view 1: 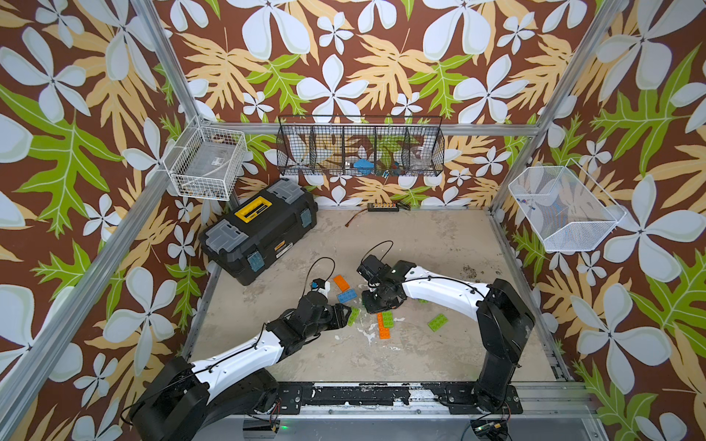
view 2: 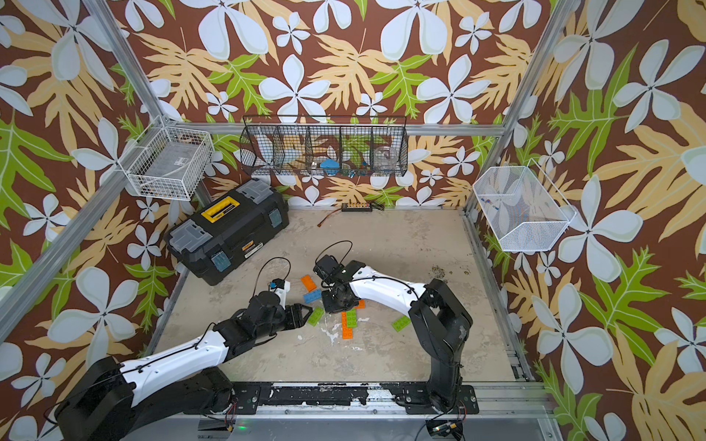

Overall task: Assemble a small pinwheel with lego
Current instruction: Adjust the lego brick at the center of the board.

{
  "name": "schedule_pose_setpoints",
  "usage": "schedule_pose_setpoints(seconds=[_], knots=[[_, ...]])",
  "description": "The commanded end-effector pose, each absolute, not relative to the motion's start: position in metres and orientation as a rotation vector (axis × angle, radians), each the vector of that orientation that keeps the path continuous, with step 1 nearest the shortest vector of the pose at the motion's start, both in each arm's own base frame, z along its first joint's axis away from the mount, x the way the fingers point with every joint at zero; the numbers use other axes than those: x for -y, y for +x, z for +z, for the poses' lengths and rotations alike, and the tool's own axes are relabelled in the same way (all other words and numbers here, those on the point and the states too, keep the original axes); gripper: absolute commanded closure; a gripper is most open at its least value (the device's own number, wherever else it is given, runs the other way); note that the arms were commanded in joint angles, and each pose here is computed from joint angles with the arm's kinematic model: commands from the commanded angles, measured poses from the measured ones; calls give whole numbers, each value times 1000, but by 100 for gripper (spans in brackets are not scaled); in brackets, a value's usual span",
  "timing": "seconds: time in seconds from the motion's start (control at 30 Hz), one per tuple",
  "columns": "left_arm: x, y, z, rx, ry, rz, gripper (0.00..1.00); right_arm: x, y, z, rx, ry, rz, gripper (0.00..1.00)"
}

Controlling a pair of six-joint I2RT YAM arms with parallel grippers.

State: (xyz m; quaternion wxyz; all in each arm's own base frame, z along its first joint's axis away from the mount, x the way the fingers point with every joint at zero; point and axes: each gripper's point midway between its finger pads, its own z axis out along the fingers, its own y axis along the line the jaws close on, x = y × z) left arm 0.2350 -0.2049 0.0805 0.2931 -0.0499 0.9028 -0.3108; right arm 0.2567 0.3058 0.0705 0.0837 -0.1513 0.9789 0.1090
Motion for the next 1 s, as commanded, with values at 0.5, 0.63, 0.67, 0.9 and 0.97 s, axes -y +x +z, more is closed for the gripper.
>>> schedule_pose_setpoints(seconds=[0.5, 0.63, 0.67, 0.9, 0.97], knots=[[197, 240, 80, -2434, -143, -757, 41, -313, 292, 49, -2914, -528, 182, 90], [194, 238, 80, -2434, -142, -750, 41, -313, 292, 42, -2927, -530, 164, 90], [194, 238, 79, -2436, -142, -747, 41, -313, 293, 40, -2928, -530, 165, 90], [192, 238, 80, -2432, -149, -747, 41, -321, 305, 36, -2927, -536, 187, 90], [191, 237, 80, -2431, -154, -743, 41, -326, 312, 37, -2917, -541, 196, 90]])
